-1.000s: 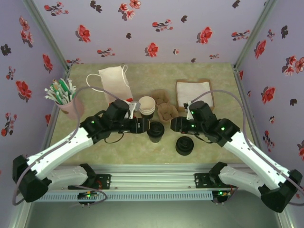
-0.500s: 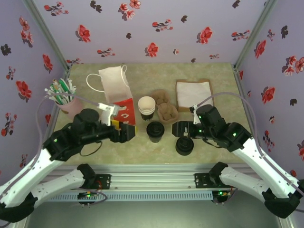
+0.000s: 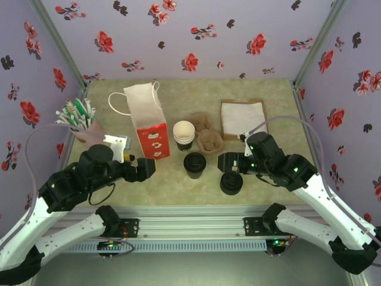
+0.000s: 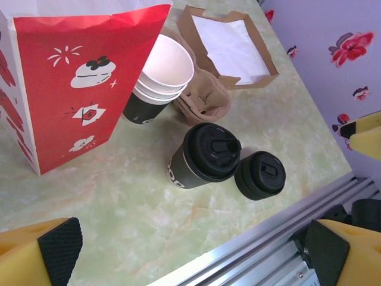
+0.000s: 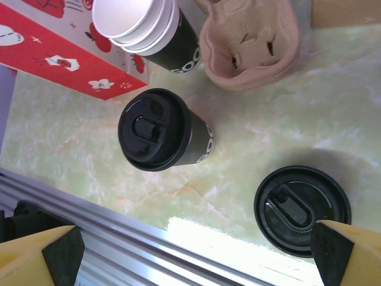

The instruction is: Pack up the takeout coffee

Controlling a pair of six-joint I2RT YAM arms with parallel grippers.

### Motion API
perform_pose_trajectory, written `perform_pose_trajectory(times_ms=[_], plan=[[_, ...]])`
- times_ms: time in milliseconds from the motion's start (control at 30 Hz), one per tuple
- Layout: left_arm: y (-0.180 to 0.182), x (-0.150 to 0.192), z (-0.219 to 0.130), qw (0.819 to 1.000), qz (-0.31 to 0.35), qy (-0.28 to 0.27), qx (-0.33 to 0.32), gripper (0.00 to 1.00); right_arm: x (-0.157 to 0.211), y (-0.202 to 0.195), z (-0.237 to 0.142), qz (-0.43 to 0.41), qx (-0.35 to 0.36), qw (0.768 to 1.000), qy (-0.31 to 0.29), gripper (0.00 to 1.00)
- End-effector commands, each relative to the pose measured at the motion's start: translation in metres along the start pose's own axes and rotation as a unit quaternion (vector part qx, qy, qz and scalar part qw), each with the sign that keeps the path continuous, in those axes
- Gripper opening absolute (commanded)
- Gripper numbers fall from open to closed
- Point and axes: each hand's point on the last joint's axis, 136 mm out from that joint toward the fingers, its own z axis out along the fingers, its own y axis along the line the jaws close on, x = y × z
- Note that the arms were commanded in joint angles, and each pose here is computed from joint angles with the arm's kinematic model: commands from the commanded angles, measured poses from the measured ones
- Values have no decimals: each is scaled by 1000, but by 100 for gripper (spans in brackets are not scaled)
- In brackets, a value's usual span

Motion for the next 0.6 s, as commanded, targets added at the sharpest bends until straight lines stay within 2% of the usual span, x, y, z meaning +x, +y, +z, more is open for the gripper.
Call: perform_pose_trajectory(times_ms=[0, 100, 567], plan=[[1, -14, -3, 1000, 13, -21, -18, 99, -9, -13, -10, -6, 46, 999, -22, 99], [5, -20, 0, 999, 18, -27, -39, 99, -15, -26, -13, 13, 83, 996, -43, 99], [16, -32, 14, 995, 38, -17, -90, 99, -40, -44, -9, 33, 136, 988, -69, 99]])
